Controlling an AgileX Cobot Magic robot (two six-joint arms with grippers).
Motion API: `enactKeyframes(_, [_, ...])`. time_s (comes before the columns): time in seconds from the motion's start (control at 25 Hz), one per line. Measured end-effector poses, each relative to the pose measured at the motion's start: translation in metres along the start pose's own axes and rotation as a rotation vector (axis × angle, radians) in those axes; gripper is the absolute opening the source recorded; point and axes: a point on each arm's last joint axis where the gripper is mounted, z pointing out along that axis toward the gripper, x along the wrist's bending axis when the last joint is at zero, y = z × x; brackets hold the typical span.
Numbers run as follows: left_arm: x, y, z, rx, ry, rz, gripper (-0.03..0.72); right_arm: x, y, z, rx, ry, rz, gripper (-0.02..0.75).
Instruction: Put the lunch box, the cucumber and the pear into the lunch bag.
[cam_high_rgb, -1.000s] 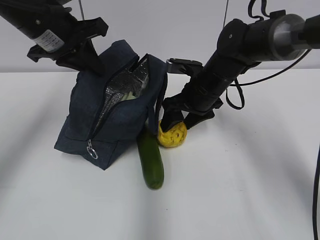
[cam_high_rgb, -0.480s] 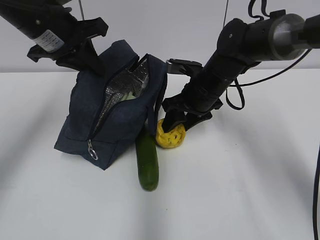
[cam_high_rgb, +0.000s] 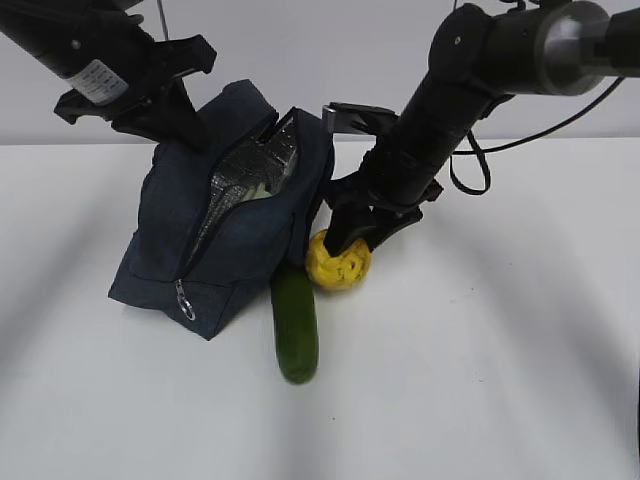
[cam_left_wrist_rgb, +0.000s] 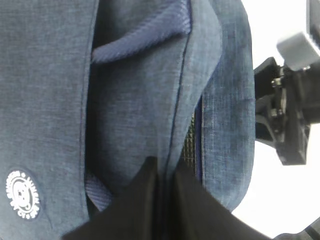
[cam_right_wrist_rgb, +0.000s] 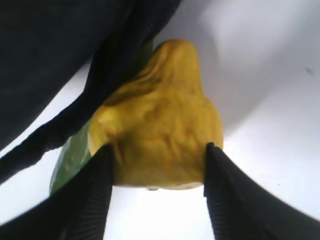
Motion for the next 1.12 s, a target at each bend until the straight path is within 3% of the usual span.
enactKeyframes(0.44, [0.004,0.000,0.000,0.003,0.043,0.025,0.000,0.001,0.006,-0.024,0.085,-0.086,-0.046,0.413])
enactKeyframes(0.84, [0.009,0.000,-0.001,0.007,0.101,0.060,0.000,0.003,0.016,-0.045,0.038,-0.149,-0.040,0.410])
enactKeyframes(1.12, [0.008,0.000,0.000,-0.002,0.095,0.061,0.000,0.021,0.017,-0.081,-0.045,-0.154,-0.050,0.410])
